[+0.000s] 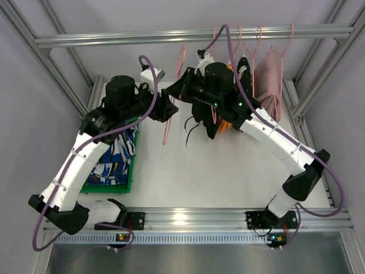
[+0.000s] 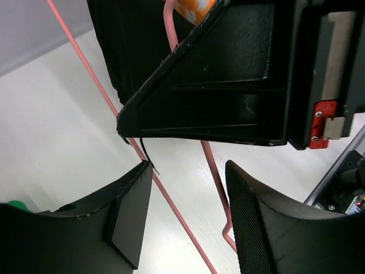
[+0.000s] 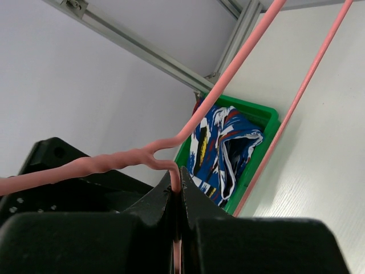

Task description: Remove the trousers from the hanger

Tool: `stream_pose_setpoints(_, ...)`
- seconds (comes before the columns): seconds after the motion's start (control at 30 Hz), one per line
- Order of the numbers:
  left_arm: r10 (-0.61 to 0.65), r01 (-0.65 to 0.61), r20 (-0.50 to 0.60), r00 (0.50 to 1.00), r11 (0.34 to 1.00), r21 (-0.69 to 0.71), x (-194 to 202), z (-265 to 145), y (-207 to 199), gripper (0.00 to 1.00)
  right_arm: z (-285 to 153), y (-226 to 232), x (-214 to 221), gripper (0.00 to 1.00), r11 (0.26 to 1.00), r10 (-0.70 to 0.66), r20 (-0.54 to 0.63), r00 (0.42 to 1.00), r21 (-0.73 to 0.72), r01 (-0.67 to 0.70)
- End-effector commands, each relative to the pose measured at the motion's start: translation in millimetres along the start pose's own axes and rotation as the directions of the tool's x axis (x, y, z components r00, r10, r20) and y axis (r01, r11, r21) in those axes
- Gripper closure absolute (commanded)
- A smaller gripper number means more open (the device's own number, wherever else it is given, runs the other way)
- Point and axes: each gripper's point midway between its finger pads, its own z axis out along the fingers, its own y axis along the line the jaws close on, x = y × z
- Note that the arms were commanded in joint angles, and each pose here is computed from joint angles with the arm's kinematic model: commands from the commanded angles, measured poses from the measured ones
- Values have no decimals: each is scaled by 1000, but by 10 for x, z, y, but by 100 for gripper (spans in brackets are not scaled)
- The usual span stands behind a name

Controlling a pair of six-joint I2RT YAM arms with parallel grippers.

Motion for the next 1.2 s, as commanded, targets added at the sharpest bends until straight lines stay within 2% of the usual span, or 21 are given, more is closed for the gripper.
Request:
stream_pose_setpoints(0.0, -40, 40, 9, 999, 999, 36, 7, 28, -82, 42, -210, 367, -226, 100, 996, -5, 70, 998, -93, 12)
stream_pose_setpoints(0.1, -73, 73, -4, 997, 997, 37, 64, 69, -82, 51, -215, 382, -247, 100, 995, -7, 76, 997, -99, 14)
stream_pose_setpoints(0.2, -96, 95, 16, 995, 994, 58, 10, 46, -135, 71, -225, 392, -239, 100, 995, -9, 74, 997, -103, 16)
stream_pose_setpoints(0.23, -117, 114, 26, 993, 990, 87, -32, 7, -204, 82, -223, 373, -237, 100, 995, -13, 74, 997, -98, 20)
stream_pose_setpoints(0.27, -127, 124, 32, 991, 987, 101, -53, -9, -234, 90, -225, 377, -235, 100, 994, -18, 74, 997, -102, 25)
stream_pose_setpoints(0.33, -148, 139, 63, 987, 983, 119, -132, -47, -279, 100, -237, 385, -229, 100, 994, -23, 73, 997, -108, 31)
stream_pose_setpoints(0.37, -174, 165, 76, 982, 979, 118, -152, -75, -285, 100, -238, 386, -227, 99, 993, -28, 72, 997, -113, 36)
stream_pose_setpoints(0.4, -181, 169, 99, 978, 978, 121, -201, -99, -294, 100, -253, 407, -248, 94, 991, -32, 79, 996, -123, 42)
stream_pose_setpoints(0.43, -206, 192, 109, 973, 974, 123, -223, -117, -300, 100, -282, 412, -241, 77, 990, -38, 77, 996, -131, 47)
stream_pose_setpoints(0.5, -231, 218, 118, 966, 969, 112, -247, -131, -292, 100, -324, 378, -266, 56, 989, -49, 84, 995, -133, 60)
stream_pose_setpoints(0.53, -264, 253, 112, 958, 962, 104, -240, -130, -282, 100, -417, 402, -315, 37, 987, -67, 100, 993, -139, 81)
stream_pose_setpoints(0.6, -298, 289, 112, 948, 953, 88, -236, -120, -229, 100, -496, 363, -344, 25, 986, -92, 112, 989, -126, 106)
stream_pose_setpoints(0.63, -328, 321, 109, 938, 944, 80, -231, -98, -206, 100, -595, 352, -371, 7, 983, -125, 128, 984, -117, 141)
stream_pose_setpoints(0.67, -341, 336, 111, 933, 940, 66, -231, -86, -161, 100, -634, 331, -380, 2, 981, -142, 134, 981, -110, 157)
stream_pose_setpoints(0.93, -413, 420, 138, 900, 907, -25, -344, 189, 80, 100, -1138, 189, -402, 1, 948, -296, 211, 932, -56, 314)
stream_pose_setpoints(1.03, -435, 444, 166, 885, 896, -20, -489, 278, 109, 100, -1304, 82, -451, 1, 940, -331, 255, 909, -1, 342)
stream_pose_setpoints(1.17, -492, 515, 202, 847, 854, -80, -563, 419, 265, 100, -1500, -40, -546, 1, 939, -341, 316, 885, 65, 338)
